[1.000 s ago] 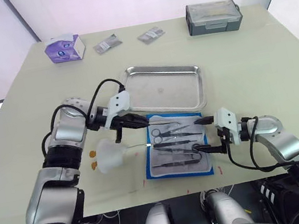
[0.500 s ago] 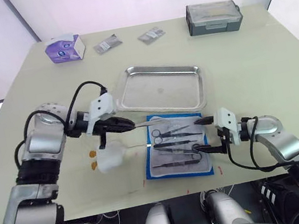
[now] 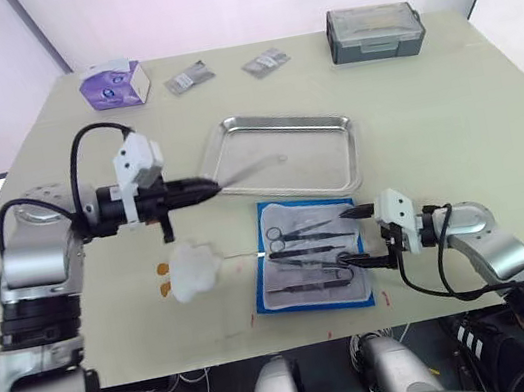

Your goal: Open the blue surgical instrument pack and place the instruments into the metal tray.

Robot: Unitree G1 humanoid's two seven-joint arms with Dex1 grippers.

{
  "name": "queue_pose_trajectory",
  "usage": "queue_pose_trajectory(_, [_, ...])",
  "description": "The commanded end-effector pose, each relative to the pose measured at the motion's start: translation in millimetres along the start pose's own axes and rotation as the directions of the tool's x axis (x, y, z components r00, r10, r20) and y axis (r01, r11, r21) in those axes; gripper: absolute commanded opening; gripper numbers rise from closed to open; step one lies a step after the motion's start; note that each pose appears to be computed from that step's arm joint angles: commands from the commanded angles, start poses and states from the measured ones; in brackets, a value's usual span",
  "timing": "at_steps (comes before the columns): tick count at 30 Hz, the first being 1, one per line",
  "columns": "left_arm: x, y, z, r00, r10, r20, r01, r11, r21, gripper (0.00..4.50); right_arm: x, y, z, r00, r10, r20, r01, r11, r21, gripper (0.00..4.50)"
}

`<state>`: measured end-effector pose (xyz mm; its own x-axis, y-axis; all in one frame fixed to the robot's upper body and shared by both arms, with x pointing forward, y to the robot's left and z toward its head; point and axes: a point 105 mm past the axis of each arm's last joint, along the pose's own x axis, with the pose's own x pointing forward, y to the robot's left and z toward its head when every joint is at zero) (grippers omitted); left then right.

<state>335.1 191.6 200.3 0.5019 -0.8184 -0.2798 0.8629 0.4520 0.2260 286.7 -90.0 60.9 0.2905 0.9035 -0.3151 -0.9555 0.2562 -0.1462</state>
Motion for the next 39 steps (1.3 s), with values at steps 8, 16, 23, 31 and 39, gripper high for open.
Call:
queue_pose_trajectory(8, [27,28,1,0.916,0.4,-0.036,-0.402,0.909,-0.111,0.03,1,23,-51,0.981,0.063,-0.182,-0.042,0.993,0.113,4.5])
queue_pose_trajectory(16, [76,23,-9,0.824,0.562,-0.076,-0.563,0.795,-0.227,0.03,0,19,-51,0.982,0.054,-0.182,-0.034,0.993,0.11,4.5])
queue_pose_trajectory(23, [83,36,-26,0.713,0.682,-0.162,-0.7,0.686,-0.198,0.03,1,20,-51,0.983,0.051,-0.179,-0.031,0.993,0.113,4.5])
queue_pose_trajectory(31, [73,57,-51,0.616,0.722,-0.315,-0.78,0.614,-0.117,0.03,1,20,-51,0.983,0.044,-0.177,-0.024,0.993,0.114,4.5])
queue_pose_trajectory(39, [79,57,-58,0.627,0.692,-0.357,-0.768,0.625,-0.137,0.03,2,20,-51,0.984,0.041,-0.175,-0.021,0.993,0.113,4.5])
